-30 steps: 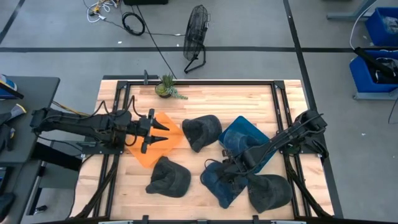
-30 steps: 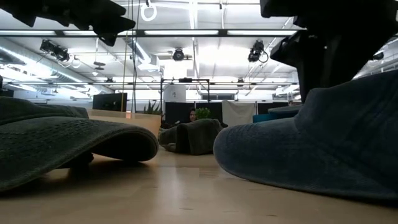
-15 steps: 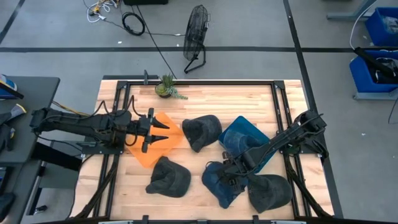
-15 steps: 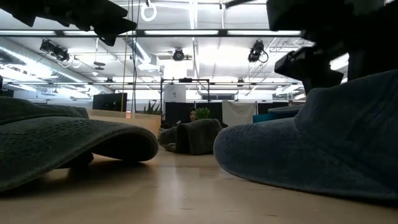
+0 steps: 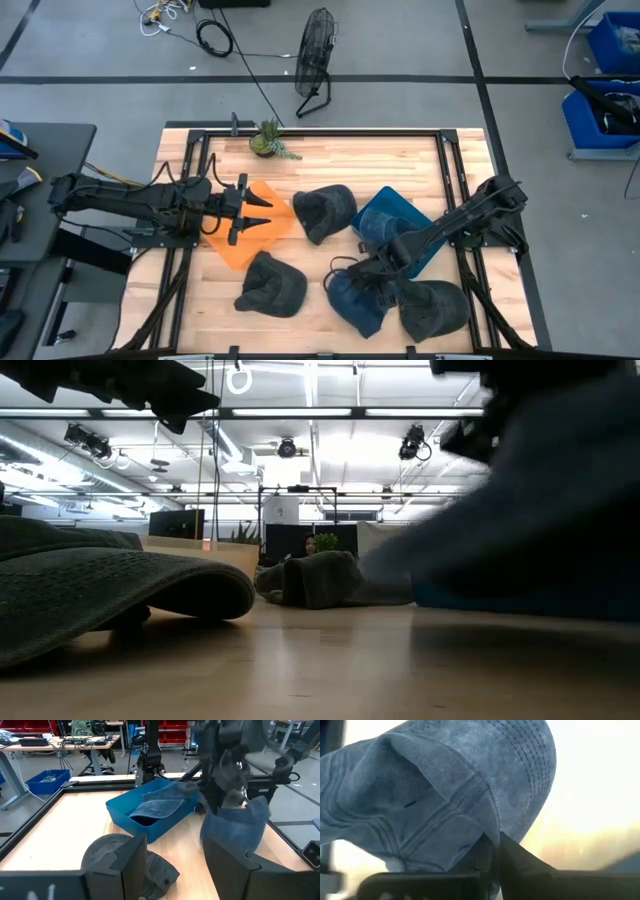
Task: Pick & Place hat
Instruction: Put the blue cap into the blue bin, then put the top black cap into the orange bin
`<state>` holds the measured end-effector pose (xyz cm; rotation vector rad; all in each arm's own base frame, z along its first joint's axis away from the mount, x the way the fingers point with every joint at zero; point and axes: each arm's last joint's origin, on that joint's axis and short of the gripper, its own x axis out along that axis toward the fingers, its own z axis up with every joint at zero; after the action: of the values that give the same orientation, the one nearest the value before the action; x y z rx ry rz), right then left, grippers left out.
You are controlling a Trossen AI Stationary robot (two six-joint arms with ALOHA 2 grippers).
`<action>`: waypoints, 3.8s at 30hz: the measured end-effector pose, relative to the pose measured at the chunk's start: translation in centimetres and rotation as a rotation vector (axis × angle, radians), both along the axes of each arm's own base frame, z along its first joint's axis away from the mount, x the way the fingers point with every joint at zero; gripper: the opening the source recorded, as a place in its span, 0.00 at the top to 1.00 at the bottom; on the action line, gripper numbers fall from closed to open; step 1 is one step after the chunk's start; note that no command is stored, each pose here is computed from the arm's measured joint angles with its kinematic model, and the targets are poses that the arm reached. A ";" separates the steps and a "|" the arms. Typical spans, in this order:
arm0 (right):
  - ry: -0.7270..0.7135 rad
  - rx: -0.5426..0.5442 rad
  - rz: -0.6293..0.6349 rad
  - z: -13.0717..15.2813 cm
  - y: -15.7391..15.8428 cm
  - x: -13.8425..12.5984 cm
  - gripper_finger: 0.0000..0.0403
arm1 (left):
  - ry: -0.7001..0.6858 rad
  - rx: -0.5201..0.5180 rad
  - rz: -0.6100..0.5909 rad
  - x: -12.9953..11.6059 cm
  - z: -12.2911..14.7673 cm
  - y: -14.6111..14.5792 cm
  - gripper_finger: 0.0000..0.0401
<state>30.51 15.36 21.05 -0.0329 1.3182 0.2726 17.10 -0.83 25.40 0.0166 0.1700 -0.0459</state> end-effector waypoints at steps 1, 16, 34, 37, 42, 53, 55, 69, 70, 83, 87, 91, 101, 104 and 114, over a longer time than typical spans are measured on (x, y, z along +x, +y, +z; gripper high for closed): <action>-0.002 -0.004 -0.012 0.8 0.0 0.0 0.94 | 0.000 0.000 0.000 0.0 0.0 0.0 0.50; -0.015 -0.282 -0.215 7.7 -3.3 -4.8 0.99 | -0.015 0.000 0.001 0.0 0.1 0.0 0.50; 0.122 -0.407 -0.287 5.7 -6.6 -5.5 0.99 | -0.064 -0.002 0.001 0.1 0.6 0.0 0.50; 0.072 -0.478 -0.278 8.2 -6.8 -5.5 1.00 | -0.064 -0.001 0.001 0.1 0.6 0.0 0.50; 0.074 -0.621 -0.308 10.5 -8.2 -7.0 1.00 | -0.065 0.000 0.003 0.1 0.6 0.0 0.50; 0.263 -0.653 -0.358 5.7 -11.2 -10.7 1.00 | -0.058 0.000 0.003 0.1 0.6 0.0 0.50; 0.290 -0.664 -0.347 4.3 -11.5 -11.2 1.00 | -0.058 0.000 0.003 0.1 0.6 0.0 0.50; 0.242 -0.613 -0.233 0.3 -11.9 -11.0 0.94 | -0.058 -0.001 0.003 0.1 0.6 0.0 0.50; 0.240 -0.610 -0.252 0.3 -11.9 -11.0 0.93 | -0.058 -0.001 0.003 0.1 0.6 0.0 0.50; 0.316 -0.515 -0.380 1.5 -11.9 -11.2 0.66 | -0.046 0.011 0.107 0.1 0.4 0.3 0.50; 0.290 -0.445 -0.417 4.1 -11.5 -10.5 0.61 | -0.030 -0.024 0.120 0.0 0.3 0.5 0.52; 0.146 -0.362 -0.473 7.2 -11.2 -9.0 0.59 | -0.031 -0.090 0.165 0.0 0.3 1.0 0.55; -0.337 -0.251 -0.420 11.2 -10.4 -4.7 0.59 | 0.011 -0.036 0.244 -0.1 -0.1 2.4 0.58; -0.410 -0.232 -0.380 10.2 -10.2 -3.9 0.59 | 0.053 0.030 0.231 -0.2 -0.5 2.4 0.58; -0.502 -0.158 -0.505 6.5 -11.0 -2.8 0.59 | 0.016 0.169 0.260 0.4 1.7 3.1 0.58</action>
<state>27.74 4.38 27.60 0.0933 0.8084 -0.2603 17.52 2.31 27.15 0.1622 0.1901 0.2279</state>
